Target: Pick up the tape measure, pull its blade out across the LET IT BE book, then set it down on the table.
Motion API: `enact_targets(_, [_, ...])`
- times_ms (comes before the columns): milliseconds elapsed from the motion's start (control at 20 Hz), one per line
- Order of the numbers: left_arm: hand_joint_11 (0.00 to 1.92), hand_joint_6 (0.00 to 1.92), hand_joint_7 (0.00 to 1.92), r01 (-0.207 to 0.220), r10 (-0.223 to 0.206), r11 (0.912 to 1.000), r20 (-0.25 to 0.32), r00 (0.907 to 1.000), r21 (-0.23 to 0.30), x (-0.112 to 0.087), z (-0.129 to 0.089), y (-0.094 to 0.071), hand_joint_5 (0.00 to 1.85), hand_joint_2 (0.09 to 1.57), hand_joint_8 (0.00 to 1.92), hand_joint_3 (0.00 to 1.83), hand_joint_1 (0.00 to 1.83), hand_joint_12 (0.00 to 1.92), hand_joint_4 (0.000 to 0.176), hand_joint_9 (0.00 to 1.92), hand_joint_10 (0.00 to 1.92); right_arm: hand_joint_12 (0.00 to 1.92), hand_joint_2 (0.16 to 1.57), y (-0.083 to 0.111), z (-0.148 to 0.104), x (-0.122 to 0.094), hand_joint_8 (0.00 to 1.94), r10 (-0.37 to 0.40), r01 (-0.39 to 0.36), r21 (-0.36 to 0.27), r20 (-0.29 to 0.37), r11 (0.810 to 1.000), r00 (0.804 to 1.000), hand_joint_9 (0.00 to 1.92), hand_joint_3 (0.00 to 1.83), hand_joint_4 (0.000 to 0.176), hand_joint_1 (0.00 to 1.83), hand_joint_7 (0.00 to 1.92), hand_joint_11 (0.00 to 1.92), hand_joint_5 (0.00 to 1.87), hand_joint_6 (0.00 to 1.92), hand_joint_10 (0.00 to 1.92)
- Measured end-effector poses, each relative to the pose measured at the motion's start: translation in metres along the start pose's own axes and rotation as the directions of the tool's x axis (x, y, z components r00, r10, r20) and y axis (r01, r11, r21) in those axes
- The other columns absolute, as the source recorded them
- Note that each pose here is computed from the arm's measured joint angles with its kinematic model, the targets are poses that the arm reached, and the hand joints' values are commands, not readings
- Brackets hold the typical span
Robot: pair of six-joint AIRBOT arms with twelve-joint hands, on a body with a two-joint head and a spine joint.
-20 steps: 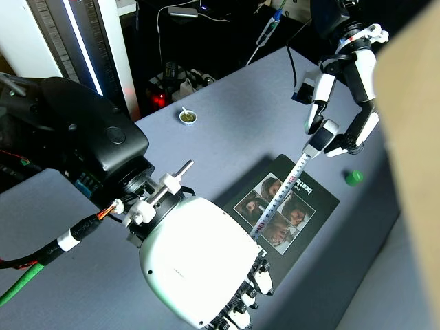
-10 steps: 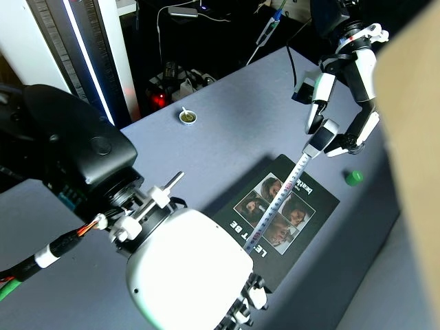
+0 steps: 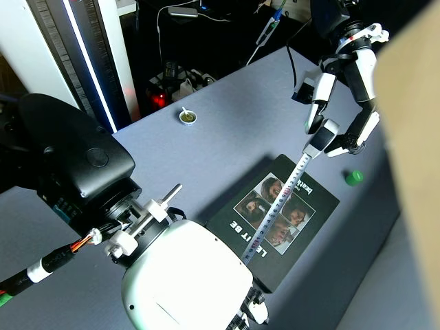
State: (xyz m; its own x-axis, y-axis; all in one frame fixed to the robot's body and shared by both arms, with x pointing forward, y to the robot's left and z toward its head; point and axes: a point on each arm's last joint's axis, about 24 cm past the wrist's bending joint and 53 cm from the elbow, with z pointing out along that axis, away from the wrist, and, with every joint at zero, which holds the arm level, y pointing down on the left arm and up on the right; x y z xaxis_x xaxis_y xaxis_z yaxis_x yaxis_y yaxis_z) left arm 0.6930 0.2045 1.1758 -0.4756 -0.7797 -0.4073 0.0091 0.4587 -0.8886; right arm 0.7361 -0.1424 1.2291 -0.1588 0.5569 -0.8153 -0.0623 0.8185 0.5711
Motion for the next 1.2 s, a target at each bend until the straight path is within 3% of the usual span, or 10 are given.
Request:
enact_targets(500, [0.95,0.98,1.17,-0.009,0.009,1.0,-0.002,1.0,-0.001,0.0,0.0,0.0,0.91,1.08,0.55,0.0,1.39,0.97,0.0,1.02,1.1,1.4,1.18,0.001,-0.005,0.009,1.0,-0.013,0.013,-0.002,0.003,1.0,1.0,0.72,0.0,0.0,1.35,0.99,0.63,0.74,1.29,1.41])
enact_targets(700, [0.94,0.99,1.16,-0.009,0.009,1.0,-0.001,1.0,0.0,0.0,0.0,0.0,0.91,1.08,0.55,0.0,1.39,0.96,0.0,1.03,1.08,1.41,1.2,0.002,-0.005,0.007,1.07,-0.021,0.021,-0.007,0.011,1.0,1.0,0.72,0.0,0.0,1.34,0.95,0.59,0.66,1.32,1.47])
enact_targets(750, [0.95,0.99,1.17,-0.009,0.009,1.0,-0.002,1.0,0.0,0.0,0.0,0.0,0.91,1.08,0.55,0.0,1.39,0.96,0.0,1.04,1.08,1.39,1.21,0.002,-0.005,0.007,1.13,-0.021,0.021,-0.006,0.011,1.0,1.0,0.7,0.0,0.0,1.21,0.93,0.56,0.68,1.35,1.05])
enact_targets(800, [0.95,0.98,1.16,-0.009,0.009,1.0,-0.001,1.0,0.0,0.0,0.0,0.0,0.91,1.08,0.55,0.0,1.39,0.96,0.0,1.04,1.08,1.35,1.24,0.002,-0.005,0.007,0.64,-0.021,0.021,-0.006,0.01,1.0,1.0,0.67,0.0,0.0,1.03,0.8,0.48,0.71,1.37,0.78])
enact_targets(850, [0.95,0.97,1.18,-0.009,0.009,1.0,-0.002,1.0,0.0,0.0,0.0,0.0,0.92,1.07,0.53,0.0,1.39,0.95,0.0,1.03,1.09,1.29,1.24,0.001,-0.005,0.008,0.32,-0.031,0.031,-0.007,0.011,0.999,0.999,0.64,0.0,0.0,0.83,0.78,0.4,0.59,0.72,0.56])
enact_targets(900, [0.95,0.97,1.19,-0.009,0.009,1.0,-0.001,1.0,0.0,0.0,0.0,0.0,0.92,1.07,0.53,0.0,1.39,0.95,0.0,1.03,1.09,1.26,1.26,0.0,-0.006,0.011,0.14,-0.033,0.033,-0.004,0.006,0.999,0.999,0.58,0.0,0.0,0.65,0.74,0.3,0.57,0.33,0.38])
enact_targets(950, [0.95,0.96,1.18,-0.021,0.021,0.9998,-0.002,0.9998,0.0,0.0,0.0,0.0,0.92,1.07,0.53,0.0,1.39,0.95,0.0,1.03,1.09,1.23,1.26,-0.003,-0.006,0.012,0.05,-0.046,0.046,0.004,0.008,0.999,0.999,0.54,0.0,0.0,0.56,0.69,0.2,0.56,0.14,0.23])
enact_targets(1100, [0.96,0.96,1.19,-0.024,0.024,0.9997,-0.002,0.9997,-0.01,-0.001,0.0,0.003,0.92,1.07,0.52,0.0,1.39,0.95,0.0,1.03,1.08,1.17,1.23,-0.012,-0.007,0.007,0.0,-0.052,0.051,0.03,0.027,0.998,0.998,0.41,0.0,0.0,0.4,0.49,0.01,0.47,0.0,0.04])
enact_targets(1200, [0.96,0.97,1.18,-0.023,0.023,0.9997,-0.002,0.9997,-0.01,-0.001,0.0,0.003,0.92,1.07,0.53,0.0,1.39,0.95,0.0,1.04,1.07,1.1,1.2,-0.011,-0.007,0.006,0.0,-0.056,0.056,0.027,0.029,0.998,0.998,0.35,0.0,0.0,0.32,0.4,0.0,0.42,0.0,0.01])
